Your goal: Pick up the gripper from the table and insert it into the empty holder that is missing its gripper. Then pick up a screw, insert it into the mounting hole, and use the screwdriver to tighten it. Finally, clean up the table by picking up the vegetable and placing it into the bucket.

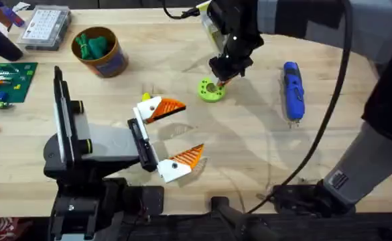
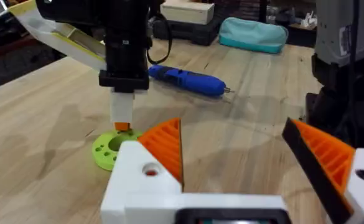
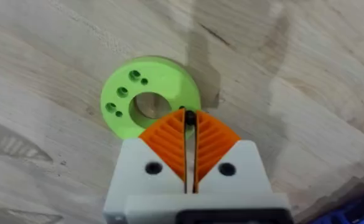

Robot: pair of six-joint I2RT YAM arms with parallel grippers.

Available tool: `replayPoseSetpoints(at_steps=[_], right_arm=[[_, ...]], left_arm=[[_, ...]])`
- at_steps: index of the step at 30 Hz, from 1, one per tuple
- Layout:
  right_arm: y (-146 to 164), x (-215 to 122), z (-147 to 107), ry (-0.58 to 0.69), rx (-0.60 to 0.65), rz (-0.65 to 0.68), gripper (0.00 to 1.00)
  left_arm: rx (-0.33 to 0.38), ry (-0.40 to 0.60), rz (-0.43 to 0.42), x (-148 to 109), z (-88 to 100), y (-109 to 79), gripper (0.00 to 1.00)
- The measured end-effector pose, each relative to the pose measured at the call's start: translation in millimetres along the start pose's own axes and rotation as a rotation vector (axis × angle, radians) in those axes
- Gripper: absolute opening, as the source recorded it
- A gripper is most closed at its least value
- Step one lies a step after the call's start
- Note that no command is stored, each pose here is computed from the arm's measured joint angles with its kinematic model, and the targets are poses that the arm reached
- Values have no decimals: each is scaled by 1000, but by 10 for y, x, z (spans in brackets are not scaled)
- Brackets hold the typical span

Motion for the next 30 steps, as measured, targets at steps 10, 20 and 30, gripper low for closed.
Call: replayPoseSetpoints(at_steps=[10, 20, 30], right_arm=[[0, 0, 1, 0, 3, 0, 4], [0, 0, 1, 0, 3, 0, 4], [0, -127, 88, -30, 2, -2, 4]], left_arm=[[0, 0, 0, 0, 0, 0, 987], [0, 0, 0, 0, 0, 0, 986], [0, 0, 0, 0, 0, 0, 986]])
Point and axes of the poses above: each hand's point on the last joint's axis, 136 mm out from that joint toward the fingers, its own x axis out along the fingers, its own y axis along the line the jaws close on, z = x × y, the point moved 9 cm from there along -x, back along the fingers, and after that the axes turned 5 degrees about -x, right-handed, at the moved point
